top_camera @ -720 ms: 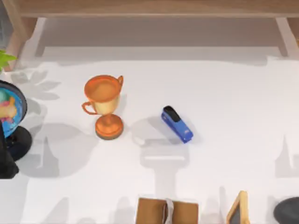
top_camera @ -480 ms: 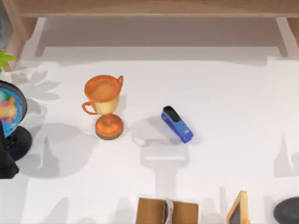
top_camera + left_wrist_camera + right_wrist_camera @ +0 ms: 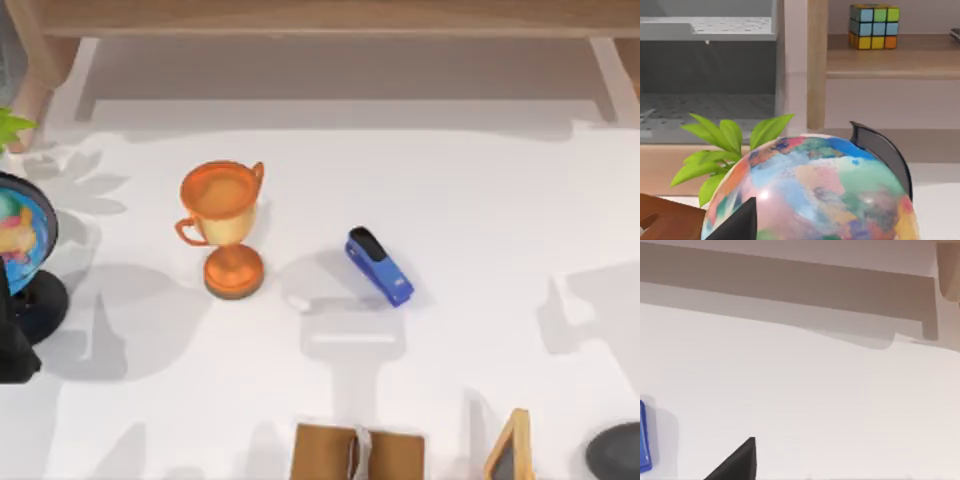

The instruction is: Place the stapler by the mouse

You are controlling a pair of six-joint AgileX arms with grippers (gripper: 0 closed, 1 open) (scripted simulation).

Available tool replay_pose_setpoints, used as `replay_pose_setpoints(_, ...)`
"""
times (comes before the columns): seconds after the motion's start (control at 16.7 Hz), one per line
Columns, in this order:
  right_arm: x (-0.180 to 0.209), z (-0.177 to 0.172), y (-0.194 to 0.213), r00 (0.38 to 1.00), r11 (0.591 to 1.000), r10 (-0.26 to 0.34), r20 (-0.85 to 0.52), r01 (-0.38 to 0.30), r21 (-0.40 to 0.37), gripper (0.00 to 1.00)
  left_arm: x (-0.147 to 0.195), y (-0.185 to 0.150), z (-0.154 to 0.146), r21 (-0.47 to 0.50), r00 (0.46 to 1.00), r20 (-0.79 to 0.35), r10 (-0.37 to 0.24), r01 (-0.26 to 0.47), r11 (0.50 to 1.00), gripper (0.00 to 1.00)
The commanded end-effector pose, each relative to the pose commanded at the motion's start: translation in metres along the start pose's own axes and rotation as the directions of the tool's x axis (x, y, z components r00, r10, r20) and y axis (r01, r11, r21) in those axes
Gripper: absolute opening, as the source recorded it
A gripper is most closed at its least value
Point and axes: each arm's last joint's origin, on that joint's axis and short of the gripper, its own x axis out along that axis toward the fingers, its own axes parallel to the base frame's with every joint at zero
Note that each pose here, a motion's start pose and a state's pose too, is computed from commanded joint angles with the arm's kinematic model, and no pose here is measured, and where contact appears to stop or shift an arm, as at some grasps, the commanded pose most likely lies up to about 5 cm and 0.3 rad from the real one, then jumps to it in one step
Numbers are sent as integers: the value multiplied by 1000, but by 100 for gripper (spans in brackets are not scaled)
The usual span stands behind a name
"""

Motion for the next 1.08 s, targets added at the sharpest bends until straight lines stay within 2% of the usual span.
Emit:
replay_pose_setpoints(0.12,18,24,9,985,998,51,-167,-56,-25,100,0,0,0,0,1000,0,0,0,1000,100)
replay_pose_setpoints(0.24,45,46,21,933,993,85,-349,-110,-51,100,0,0,0,0,1000,0,0,0,1000,100)
replay_pose_setpoints(0.36,78,62,37,848,984,98,-522,-161,-77,100,0,0,0,0,1000,0,0,0,1000,100)
replay_pose_setpoints(0.54,136,74,69,680,966,78,-729,-232,-112,100,0,0,0,0,1000,0,0,0,1000,100)
replay_pose_setpoints(0.72,193,74,105,524,947,38,-851,-292,-137,100,0,0,0,0,1000,0,0,0,1000,100)
replay_pose_setpoints(0.84,226,68,130,449,935,15,-893,-323,-147,100,0,0,0,0,1000,0,0,0,1000,100)
replay_pose_setpoints(1.08,275,54,170,376,922,-2,-926,-357,-147,100,0,0,0,0,1000,0,0,0,1000,100)
